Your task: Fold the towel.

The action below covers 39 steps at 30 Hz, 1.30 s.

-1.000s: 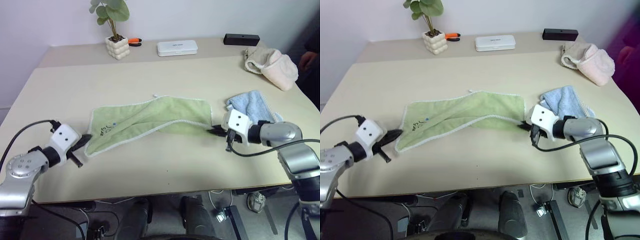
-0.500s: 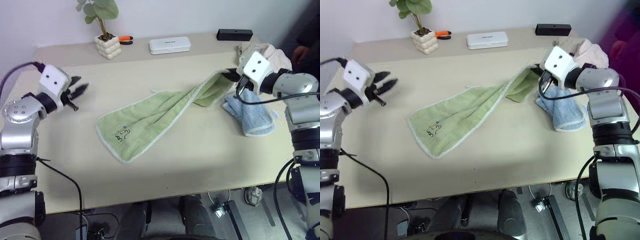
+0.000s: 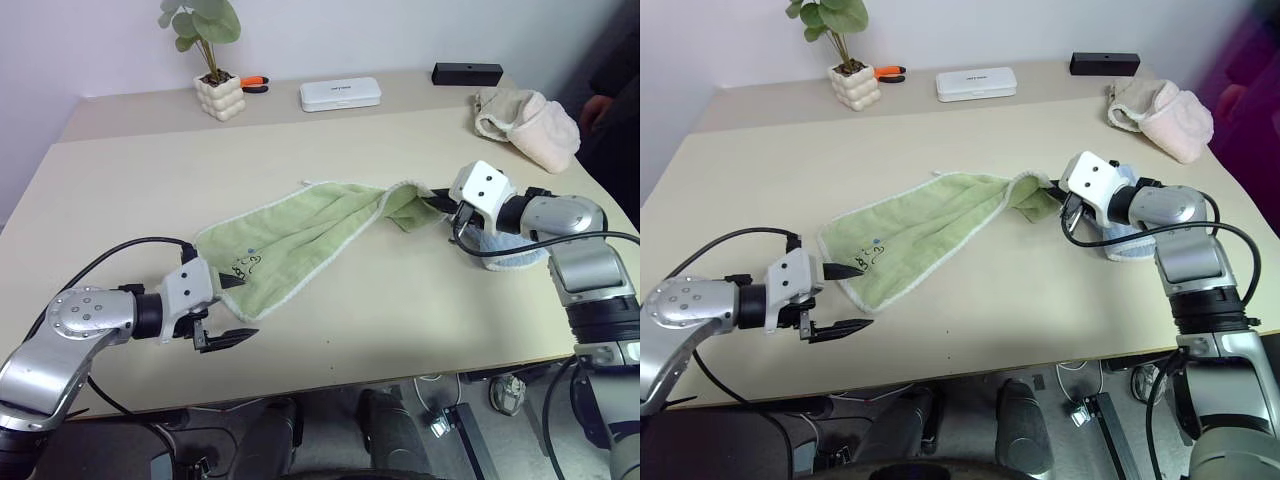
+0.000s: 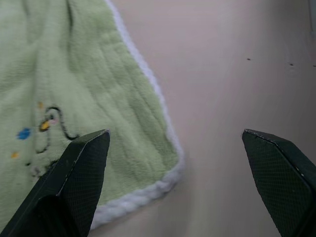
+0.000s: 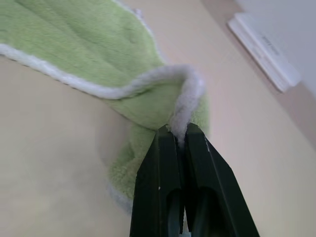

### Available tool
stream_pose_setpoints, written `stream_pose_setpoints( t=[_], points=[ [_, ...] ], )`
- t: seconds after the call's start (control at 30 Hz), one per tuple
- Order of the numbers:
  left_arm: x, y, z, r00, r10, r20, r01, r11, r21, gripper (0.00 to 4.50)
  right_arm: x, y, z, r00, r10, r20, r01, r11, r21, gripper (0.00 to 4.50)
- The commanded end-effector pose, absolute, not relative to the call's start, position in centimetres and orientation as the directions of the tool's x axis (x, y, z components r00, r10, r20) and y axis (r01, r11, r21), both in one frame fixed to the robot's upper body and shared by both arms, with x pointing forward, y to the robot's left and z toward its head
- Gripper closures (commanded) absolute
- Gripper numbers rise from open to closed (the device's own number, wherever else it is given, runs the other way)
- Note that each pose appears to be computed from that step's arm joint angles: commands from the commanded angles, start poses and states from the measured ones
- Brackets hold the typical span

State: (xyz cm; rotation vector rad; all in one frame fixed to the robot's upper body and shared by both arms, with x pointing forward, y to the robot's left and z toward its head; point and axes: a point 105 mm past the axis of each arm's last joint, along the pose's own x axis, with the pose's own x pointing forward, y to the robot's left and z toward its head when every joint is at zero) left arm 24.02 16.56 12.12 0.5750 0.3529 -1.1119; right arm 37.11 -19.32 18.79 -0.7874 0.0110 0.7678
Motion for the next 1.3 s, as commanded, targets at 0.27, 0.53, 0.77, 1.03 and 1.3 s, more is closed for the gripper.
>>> stream_pose_setpoints(
  t=[0.27, 0.53, 0.77, 1.03, 1.3],
  points=[
    [26.3, 16.8, 8.4, 0.492, -0.633, -0.598, 0.871, 0.347, 0.349, 0.15, 36.5, -17.7, 20.3, 0.729, 0.646, -0.226, -0.606, 0.455, -0.653, 4.50],
    [27.3, 17.4, 7.9, 0.528, -0.626, -0.574, 0.849, 0.397, 0.348, 1.84, 36.1, -17.4, 20.3, 0.728, 0.648, -0.224, -0.608, 0.460, -0.647, 4.50],
    [28.1, 18.9, 8.6, 0.590, -0.599, -0.542, 0.807, 0.453, 0.378, 4.41, 36.0, -17.2, 20.3, 0.724, 0.652, -0.226, -0.614, 0.460, -0.641, 4.50],
    [36.2, 21.3, 19.8, 0.877, -0.476, -0.071, 0.426, 0.698, 0.576, 4.41, 38.2, -18.5, 24.7, 0.802, 0.590, -0.093, -0.453, 0.500, -0.738, 4.50],
    [40.4, 27.6, 33.4, 0.899, -0.176, 0.402, -0.043, 0.876, 0.480, 4.41, 40.5, -20.8, 33.7, 0.851, 0.488, 0.195, -0.135, 0.561, -0.817, 4.50]
  ],
)
